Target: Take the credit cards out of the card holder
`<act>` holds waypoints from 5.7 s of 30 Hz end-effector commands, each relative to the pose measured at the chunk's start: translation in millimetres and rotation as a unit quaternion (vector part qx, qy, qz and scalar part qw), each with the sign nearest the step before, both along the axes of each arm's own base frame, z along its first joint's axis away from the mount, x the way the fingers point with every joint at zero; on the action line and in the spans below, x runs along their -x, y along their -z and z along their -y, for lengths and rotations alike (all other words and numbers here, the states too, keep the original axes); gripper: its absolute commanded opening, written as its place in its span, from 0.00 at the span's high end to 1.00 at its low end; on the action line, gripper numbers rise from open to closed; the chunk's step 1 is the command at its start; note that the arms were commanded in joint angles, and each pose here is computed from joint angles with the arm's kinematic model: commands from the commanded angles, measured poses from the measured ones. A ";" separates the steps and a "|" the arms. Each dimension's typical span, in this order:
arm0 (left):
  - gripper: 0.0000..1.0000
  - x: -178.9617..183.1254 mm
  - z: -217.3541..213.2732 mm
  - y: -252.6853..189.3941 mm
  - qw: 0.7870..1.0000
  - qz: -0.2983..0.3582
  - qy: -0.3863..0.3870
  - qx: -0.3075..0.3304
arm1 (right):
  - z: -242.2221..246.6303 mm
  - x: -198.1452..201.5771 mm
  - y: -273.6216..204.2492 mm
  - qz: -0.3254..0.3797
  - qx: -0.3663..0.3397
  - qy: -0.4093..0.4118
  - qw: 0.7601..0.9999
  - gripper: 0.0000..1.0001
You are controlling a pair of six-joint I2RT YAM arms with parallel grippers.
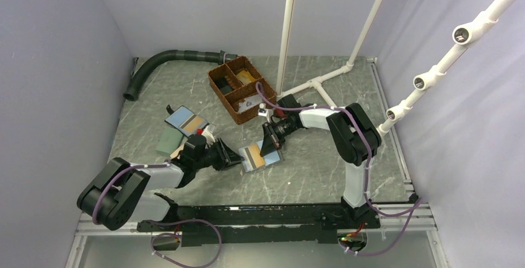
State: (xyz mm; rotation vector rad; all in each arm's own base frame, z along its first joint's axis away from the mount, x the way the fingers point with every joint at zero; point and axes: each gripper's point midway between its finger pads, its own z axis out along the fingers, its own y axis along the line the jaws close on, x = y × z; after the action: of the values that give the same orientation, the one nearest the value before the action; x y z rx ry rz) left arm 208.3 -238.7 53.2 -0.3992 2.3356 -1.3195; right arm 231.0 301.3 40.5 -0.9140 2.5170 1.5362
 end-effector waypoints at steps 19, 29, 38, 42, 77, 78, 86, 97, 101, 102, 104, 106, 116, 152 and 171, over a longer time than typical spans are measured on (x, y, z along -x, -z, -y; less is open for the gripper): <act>0.64 -27.6 23.6 -36.1 0.996 0.073 0.027 0.035 | 21.9 -14.3 -7.9 0.064 0.017 0.021 0.998 1.00; 0.57 -30.4 48.0 -21.3 0.996 0.054 0.061 0.041 | 8.0 -4.2 -16.2 0.050 -0.010 0.004 0.999 1.00; 0.61 -24.5 43.1 22.6 0.998 -0.028 0.055 -0.012 | 17.7 -16.5 -3.7 0.067 0.029 0.016 0.997 1.00; 0.65 -17.1 37.0 37.4 0.997 -0.061 0.045 -0.025 | 27.9 -25.8 0.1 0.078 0.048 0.030 0.995 1.00; 0.61 -31.9 33.0 -8.7 0.999 0.030 0.038 -0.019 | 35.4 -29.5 -26.1 0.073 -0.012 0.047 0.996 0.96; 0.62 -33.6 35.1 -13.7 0.998 0.038 0.040 -0.013 | 33.8 -28.7 -25.1 0.069 -0.012 0.046 0.996 0.95; 0.66 -42.1 50.5 -39.2 0.995 0.072 0.058 0.022 | 32.8 -31.5 -8.9 0.061 0.019 0.054 0.996 0.82; 0.74 -38.4 72.9 -1.1 0.995 0.003 0.097 0.019 | 35.4 -32.9 -4.4 0.063 0.032 0.062 0.996 0.72; 0.80 -28.8 59.6 21.0 0.996 -0.047 0.078 -0.017 | 36.7 -33.4 -2.7 0.065 0.037 0.064 0.995 0.64; 0.81 -26.2 55.9 25.6 0.995 -0.058 0.073 -0.026 | 37.0 -33.5 -2.2 0.064 0.038 0.065 0.995 0.61; 0.83 -20.3 48.9 35.2 0.993 -0.083 0.066 -0.043 | 36.9 -32.9 -1.1 0.061 0.039 0.067 0.995 0.56; 0.86 -15.7 46.1 42.5 0.992 -0.100 0.065 -0.049 | 36.5 -32.5 0.4 0.057 0.039 0.067 0.995 0.51; 0.96 0.4 23.3 64.9 0.983 -0.165 0.030 -0.080 | 31.6 -22.8 9.2 0.009 0.039 0.075 0.996 0.44; 1.00 29.1 3.8 94.7 0.964 -0.250 0.011 -0.091 | 21.1 -4.7 45.5 -0.081 0.079 0.096 0.989 0.33; 0.99 23.0 9.2 86.6 0.971 -0.228 0.019 -0.072 | 21.3 -15.4 31.4 -0.081 0.039 0.092 0.992 1.00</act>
State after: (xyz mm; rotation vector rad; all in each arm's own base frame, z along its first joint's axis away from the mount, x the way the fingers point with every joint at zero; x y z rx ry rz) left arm 226.0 -285.7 30.5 -0.5116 2.5585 -1.4716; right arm 247.5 285.3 20.7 -0.5176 2.6942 1.5915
